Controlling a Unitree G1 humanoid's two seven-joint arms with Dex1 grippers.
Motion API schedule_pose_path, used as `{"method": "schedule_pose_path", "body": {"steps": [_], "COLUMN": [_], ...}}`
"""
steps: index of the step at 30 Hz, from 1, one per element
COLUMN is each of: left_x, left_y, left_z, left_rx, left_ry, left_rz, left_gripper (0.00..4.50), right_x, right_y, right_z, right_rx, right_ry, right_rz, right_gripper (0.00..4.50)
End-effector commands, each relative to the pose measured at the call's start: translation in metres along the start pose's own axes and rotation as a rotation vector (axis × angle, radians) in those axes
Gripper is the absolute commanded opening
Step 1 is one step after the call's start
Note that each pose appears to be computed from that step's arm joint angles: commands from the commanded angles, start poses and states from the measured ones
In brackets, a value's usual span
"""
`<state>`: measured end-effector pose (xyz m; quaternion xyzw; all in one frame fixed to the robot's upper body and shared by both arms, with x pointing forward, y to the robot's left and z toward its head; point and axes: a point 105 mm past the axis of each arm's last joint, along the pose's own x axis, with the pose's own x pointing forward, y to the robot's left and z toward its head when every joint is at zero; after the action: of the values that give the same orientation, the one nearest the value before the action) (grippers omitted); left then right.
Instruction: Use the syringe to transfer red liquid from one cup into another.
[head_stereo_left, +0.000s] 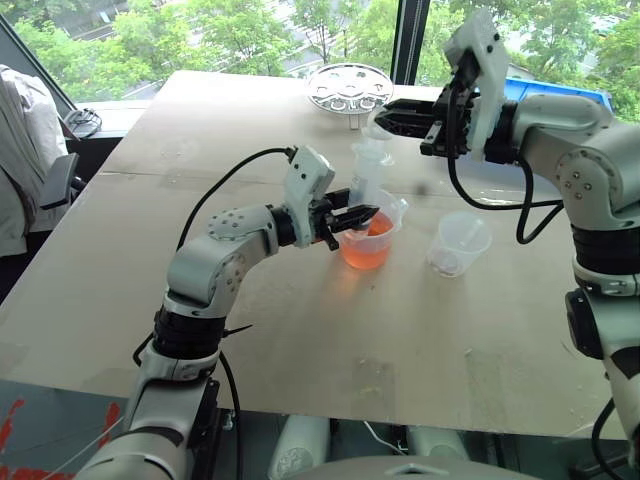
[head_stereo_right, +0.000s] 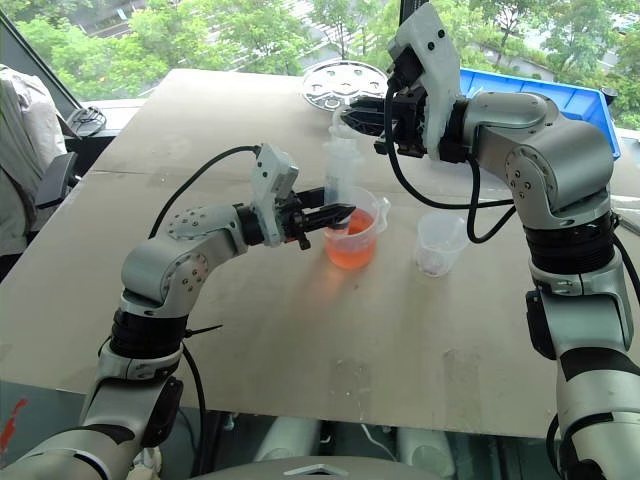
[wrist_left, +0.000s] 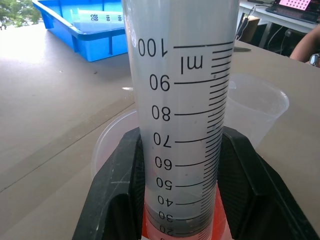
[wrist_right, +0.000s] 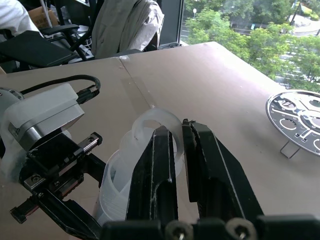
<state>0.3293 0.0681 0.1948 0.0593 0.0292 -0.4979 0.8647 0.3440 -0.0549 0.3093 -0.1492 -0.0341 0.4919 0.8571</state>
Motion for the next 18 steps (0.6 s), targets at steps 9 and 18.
{"method": "schedule_pose_path", "body": {"steps": [9,18], "left_x": [0.005,0.006], "left_y": [-0.022,-0.022], "left_z": [-0.016,-0.016], "left_rx": [-0.015,-0.018], "left_ry": [0.067,0.065], "left_rz": [-0.103,-0.103], "left_gripper": [1.40,1.40], "right_x": [-0.026,-0.029], "right_y": [-0.026,-0.036], "right_z": [0.051,0.057], "right_rx": [-0.162,-0.168], "right_ry": [-0.131,-0.147], "right_rz": [-0.166,-0.213], "right_gripper": [0.04,0.04]}}
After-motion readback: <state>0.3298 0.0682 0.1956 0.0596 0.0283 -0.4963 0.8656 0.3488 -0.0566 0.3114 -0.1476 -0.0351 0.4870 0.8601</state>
